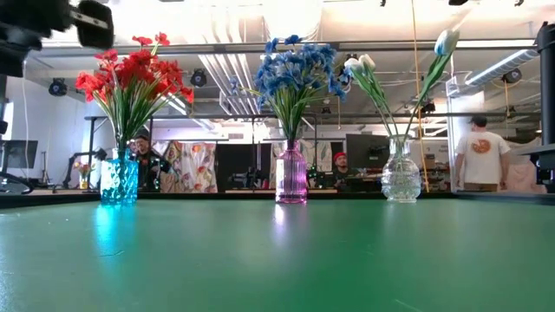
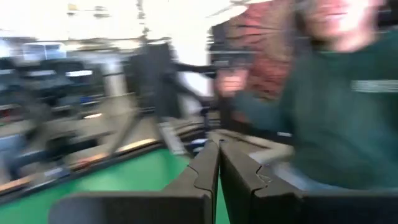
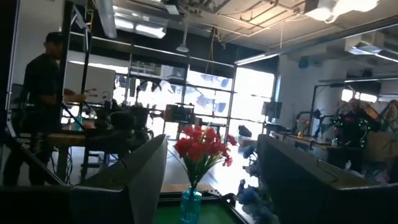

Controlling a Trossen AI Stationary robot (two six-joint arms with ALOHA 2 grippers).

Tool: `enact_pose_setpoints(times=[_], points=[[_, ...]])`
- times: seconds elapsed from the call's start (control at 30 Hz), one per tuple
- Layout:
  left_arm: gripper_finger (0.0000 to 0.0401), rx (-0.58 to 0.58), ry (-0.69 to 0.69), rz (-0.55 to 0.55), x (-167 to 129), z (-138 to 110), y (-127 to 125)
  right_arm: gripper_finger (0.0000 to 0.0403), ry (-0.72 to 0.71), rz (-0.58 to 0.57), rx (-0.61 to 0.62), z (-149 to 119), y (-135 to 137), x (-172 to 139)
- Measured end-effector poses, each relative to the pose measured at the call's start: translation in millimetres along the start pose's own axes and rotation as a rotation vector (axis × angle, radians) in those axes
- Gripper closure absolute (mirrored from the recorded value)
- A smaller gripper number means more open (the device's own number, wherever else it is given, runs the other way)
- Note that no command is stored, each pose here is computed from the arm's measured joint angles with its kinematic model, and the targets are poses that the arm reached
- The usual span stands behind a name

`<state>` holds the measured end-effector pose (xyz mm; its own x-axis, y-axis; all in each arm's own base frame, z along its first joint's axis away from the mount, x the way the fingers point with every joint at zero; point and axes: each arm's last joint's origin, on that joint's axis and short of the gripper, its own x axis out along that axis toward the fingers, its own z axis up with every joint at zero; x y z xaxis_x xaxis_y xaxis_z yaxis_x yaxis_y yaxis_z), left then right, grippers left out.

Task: Sort flowers into vase by color
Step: Return to Home Position

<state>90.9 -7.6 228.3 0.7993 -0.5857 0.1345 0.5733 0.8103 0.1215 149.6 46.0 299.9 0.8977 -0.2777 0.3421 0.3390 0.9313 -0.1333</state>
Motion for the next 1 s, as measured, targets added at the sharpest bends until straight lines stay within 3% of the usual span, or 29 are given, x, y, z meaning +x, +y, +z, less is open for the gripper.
enact_pose_setpoints(times=[0.1, 0.2, 0.47, 0.87, 1.0], points=[[0.0401, 0.000, -0.007, -0.162, 1, 1, -6, 0.0163, -0.009, -0.005, 0.000, -1, -4, -5], [0.0401, -0.022, -0.007, -0.222, 1, 0, -10, 0.0163, -0.019, -0.007, 0.008, -4, -8, -12], [0.0401, -0.093, 0.047, -0.223, 2, -24, -11, 0.0163, -0.108, -0.031, 0.130, -10, -28, -38], [0.0401, -0.060, 0.053, -0.214, 1, -39, -12, 0.0163, -0.212, 0.034, 0.169, -31, -36, -64], [0.0401, -0.061, 0.087, -0.188, 0, -56, -12, 0.0163, -0.222, 0.034, 0.175, -45, -38, -73]])
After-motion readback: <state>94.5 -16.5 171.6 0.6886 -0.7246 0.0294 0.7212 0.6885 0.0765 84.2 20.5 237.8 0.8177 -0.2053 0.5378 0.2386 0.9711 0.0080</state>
